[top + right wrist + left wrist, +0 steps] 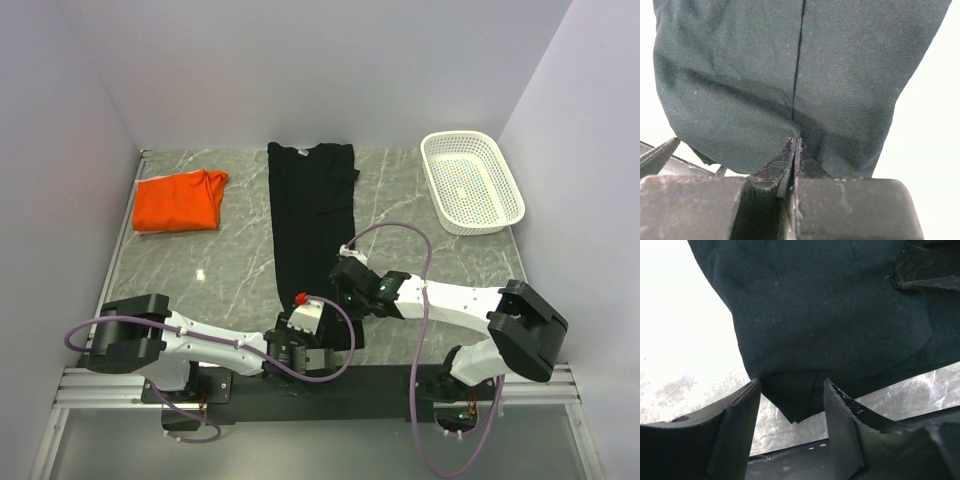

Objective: Fold and stack the t-shirts
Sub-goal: Fold the tshirt

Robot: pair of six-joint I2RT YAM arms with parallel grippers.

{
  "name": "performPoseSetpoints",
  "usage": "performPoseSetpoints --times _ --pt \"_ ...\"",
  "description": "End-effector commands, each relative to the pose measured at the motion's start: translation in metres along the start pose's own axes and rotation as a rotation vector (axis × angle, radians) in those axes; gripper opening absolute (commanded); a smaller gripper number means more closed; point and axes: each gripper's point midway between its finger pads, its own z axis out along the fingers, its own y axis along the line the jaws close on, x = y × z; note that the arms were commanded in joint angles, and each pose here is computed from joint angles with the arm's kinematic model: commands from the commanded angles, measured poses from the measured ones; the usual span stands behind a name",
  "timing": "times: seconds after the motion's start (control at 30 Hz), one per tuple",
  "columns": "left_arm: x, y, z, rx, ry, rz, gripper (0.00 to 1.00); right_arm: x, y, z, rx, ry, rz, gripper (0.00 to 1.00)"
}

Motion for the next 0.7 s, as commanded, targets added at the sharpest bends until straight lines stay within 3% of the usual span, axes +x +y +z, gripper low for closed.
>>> performPoseSetpoints --times 0.0,0.27,0.67 --pt "-0.016 -0.01 -0.006 0.035 -0.042 0.012 0.58 -0.002 -0.002 0.002 -0.001 -0.015 0.001 0.0" --pt "-0.012 -0.016 -0.007 0.091 -0.028 0.036 0.47 -0.001 -0.002 0.002 -0.001 -0.011 0.0 0.0" --pt "0.004 -0.02 -0.008 0.165 0.031 0.048 0.45 -0.001 -0.001 0.003 -0.005 -0.007 0.001 0.0"
